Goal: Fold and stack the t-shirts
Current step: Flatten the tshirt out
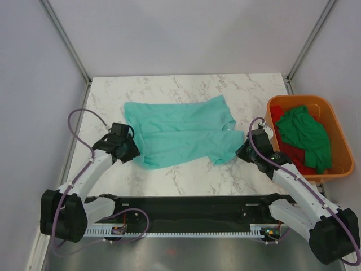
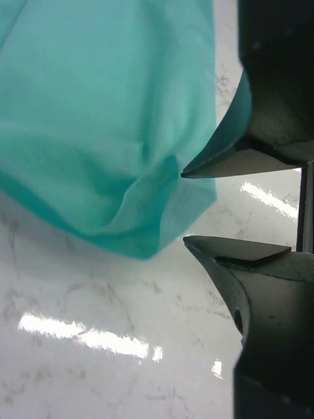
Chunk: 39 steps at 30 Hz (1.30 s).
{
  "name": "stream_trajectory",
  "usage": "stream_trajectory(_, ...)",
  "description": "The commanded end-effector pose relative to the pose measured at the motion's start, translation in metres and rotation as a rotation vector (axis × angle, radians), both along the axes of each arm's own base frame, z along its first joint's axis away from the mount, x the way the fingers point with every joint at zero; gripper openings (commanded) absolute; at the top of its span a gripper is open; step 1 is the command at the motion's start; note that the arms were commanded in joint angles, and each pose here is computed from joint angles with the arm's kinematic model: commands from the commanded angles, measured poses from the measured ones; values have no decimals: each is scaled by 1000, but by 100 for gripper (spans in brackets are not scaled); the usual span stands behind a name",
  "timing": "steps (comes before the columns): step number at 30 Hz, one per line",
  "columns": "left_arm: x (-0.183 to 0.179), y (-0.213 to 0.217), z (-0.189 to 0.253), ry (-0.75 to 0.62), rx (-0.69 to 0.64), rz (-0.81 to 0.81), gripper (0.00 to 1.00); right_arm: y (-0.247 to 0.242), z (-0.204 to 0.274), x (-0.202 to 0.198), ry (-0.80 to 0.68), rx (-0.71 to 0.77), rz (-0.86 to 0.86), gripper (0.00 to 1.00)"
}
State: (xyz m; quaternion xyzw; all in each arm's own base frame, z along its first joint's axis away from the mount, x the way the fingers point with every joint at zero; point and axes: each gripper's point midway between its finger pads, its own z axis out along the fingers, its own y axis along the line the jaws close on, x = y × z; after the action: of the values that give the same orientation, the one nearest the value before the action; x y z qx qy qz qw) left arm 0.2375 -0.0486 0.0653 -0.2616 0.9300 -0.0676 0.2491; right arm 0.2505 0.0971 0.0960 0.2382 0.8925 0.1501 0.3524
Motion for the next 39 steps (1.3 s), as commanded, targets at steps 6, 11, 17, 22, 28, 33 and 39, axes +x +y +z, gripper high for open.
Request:
stream_trajectory(6, 22, -29, 8, 29, 179, -188, 52, 2, 10, 4, -33, 10, 6, 0)
stream_trajectory(11, 34, -32, 8, 38, 217, -212, 52, -1, 13, 4, -44, 2, -1, 0)
stream_trajectory(17, 29, -32, -6, 89, 222, -213, 48, -2, 13, 3, -44, 0, -3, 0)
stream_trajectory(22, 23, -29, -7, 91, 224, -214, 24, -2, 14, 3, -47, -3, -2, 0)
stream_trajectory(28, 20, 6, 38, 45, 370, -107, 2, -6, 32, 11, -69, -14, -28, 0)
stream_trajectory(33, 55, 7, 150, -229, 320, -18, 2, -9, 132, 44, -265, 2, -86, 0)
stream_trajectory(39, 68, -9, 313, -611, 122, 26, 2, -26, 285, 63, -572, 22, -182, 0)
